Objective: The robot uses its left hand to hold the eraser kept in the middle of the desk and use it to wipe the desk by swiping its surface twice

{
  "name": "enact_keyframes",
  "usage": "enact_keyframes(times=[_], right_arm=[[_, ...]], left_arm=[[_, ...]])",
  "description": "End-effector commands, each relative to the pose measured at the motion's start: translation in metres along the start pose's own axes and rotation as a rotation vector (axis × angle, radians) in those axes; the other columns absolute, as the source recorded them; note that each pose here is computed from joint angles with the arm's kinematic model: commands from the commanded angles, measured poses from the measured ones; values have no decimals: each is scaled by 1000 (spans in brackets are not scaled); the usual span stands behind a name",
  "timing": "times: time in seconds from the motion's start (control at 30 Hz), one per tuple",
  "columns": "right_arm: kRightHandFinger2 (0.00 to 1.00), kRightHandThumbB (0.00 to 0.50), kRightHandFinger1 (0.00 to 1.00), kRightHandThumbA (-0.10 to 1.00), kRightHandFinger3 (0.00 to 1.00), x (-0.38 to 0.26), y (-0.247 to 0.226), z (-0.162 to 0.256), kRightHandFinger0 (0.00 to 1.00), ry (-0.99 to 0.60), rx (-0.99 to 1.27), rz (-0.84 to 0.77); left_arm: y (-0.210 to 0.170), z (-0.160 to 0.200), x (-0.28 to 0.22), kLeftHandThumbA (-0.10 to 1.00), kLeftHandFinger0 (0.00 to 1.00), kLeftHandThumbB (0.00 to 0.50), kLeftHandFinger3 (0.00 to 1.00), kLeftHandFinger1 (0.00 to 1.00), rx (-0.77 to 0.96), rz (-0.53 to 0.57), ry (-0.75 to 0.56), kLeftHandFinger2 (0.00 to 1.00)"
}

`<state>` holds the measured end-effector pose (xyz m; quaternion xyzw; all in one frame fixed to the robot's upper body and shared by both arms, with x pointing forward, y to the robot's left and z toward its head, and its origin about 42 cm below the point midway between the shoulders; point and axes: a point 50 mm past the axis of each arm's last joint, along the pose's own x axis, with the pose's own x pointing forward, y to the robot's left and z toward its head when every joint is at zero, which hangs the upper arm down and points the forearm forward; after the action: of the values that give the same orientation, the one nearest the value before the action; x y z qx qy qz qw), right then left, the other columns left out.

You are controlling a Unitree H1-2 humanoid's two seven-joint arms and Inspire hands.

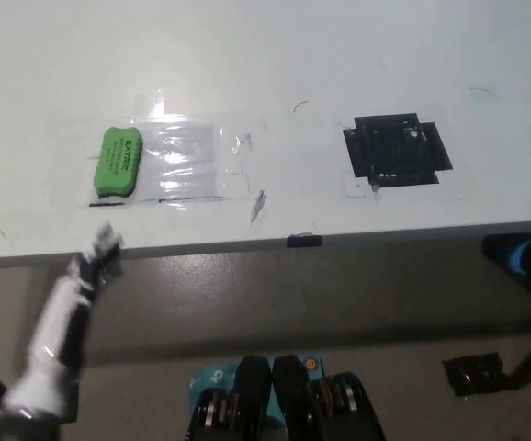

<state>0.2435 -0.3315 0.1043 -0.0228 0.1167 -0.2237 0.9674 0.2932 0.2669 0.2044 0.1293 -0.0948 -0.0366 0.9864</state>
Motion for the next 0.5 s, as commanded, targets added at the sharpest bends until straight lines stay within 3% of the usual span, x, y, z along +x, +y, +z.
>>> enact_keyframes(times=[0.0,0.07,0.13,0.23,0.27,0.33,0.43,0.47], right_arm=[[1000,102,1000,1000,1000,0,-4,16,1000,-45,0,-22],[1000,92,1000,1000,1000,-1,-4,16,1000,-44,5,-24],[1000,84,1000,1000,1000,-1,-4,14,1000,-40,3,-22],[1000,69,1000,1000,1000,-2,-5,14,1000,-39,1,-24],[1000,68,1000,1000,1000,-2,-5,14,1000,-37,2,-27],[1000,59,1000,1000,1000,-4,-5,13,1000,-31,13,-32],[1000,59,1000,1000,1000,-5,-6,13,1000,-30,11,-33],[1000,67,1000,1000,1000,-3,-6,12,1000,-31,16,-27]], left_arm=[[44,87,37,1000,1000,269,1000,1000,203,-49,-202,1000],[58,100,51,1000,1000,301,1000,1000,263,-38,-233,1000],[70,109,65,1000,1000,408,1000,1000,302,-32,-229,1000],[83,121,90,1000,1000,462,1000,1000,382,-25,-259,1000],[85,122,93,1000,1000,463,1000,1000,399,-25,-261,1000],[91,130,122,1000,1000,357,1000,1000,490,-27,-293,1000],[95,132,142,1000,1000,327,1000,1000,554,-18,-317,1000],[100,138,166,1000,1000,311,1000,1000,802,0,-320,1000]])
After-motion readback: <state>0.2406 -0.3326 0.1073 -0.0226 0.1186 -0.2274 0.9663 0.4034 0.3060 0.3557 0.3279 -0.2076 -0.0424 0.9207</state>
